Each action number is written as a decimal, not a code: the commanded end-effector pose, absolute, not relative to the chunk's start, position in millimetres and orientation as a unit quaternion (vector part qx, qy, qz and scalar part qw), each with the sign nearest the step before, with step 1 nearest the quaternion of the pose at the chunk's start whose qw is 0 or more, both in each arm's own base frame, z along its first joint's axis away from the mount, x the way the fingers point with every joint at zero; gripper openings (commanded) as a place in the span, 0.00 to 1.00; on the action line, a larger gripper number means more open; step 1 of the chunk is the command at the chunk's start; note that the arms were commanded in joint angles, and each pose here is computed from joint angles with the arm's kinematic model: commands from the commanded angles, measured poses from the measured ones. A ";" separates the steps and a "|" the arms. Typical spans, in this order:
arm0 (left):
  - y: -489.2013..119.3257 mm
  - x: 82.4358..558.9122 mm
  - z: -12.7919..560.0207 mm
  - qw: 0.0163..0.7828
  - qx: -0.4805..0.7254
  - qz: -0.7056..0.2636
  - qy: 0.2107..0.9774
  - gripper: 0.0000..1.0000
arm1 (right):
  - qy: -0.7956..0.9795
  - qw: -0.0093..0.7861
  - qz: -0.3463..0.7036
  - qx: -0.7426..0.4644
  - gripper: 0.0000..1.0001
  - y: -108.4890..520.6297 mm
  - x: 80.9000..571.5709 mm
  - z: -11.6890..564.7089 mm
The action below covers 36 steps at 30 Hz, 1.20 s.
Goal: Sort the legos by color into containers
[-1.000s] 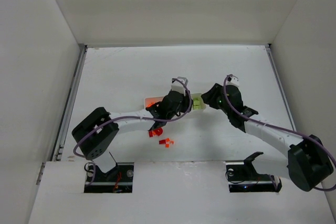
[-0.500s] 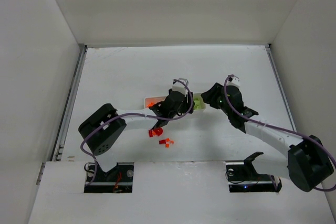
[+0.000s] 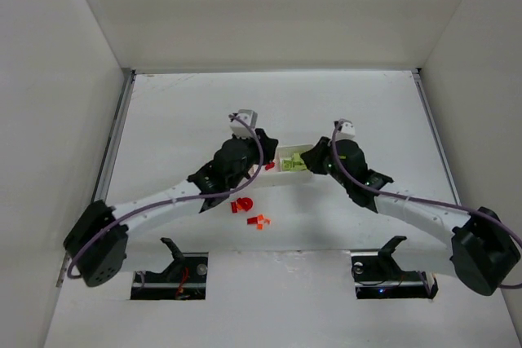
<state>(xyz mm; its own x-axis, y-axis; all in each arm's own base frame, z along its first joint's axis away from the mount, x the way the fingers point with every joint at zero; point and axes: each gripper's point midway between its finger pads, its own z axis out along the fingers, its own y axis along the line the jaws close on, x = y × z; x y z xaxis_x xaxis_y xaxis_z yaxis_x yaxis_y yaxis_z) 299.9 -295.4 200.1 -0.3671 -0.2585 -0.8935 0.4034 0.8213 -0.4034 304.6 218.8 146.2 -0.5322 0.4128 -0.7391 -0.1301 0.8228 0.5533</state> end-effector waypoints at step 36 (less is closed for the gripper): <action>-122.1 260.4 107.7 0.581 -0.119 -0.210 0.778 0.42 | 0.864 0.352 0.208 -0.293 0.46 414.8 204.0 64.9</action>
<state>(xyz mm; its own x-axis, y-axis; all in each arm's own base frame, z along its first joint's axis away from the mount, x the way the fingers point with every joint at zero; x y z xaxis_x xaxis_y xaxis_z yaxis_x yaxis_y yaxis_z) 257.8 -118.6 97.9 -0.3302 -0.4015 -0.8543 0.0276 0.9005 -0.4339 201.8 405.7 55.5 -0.6185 -0.3362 -0.7102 -0.6355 0.7456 0.2006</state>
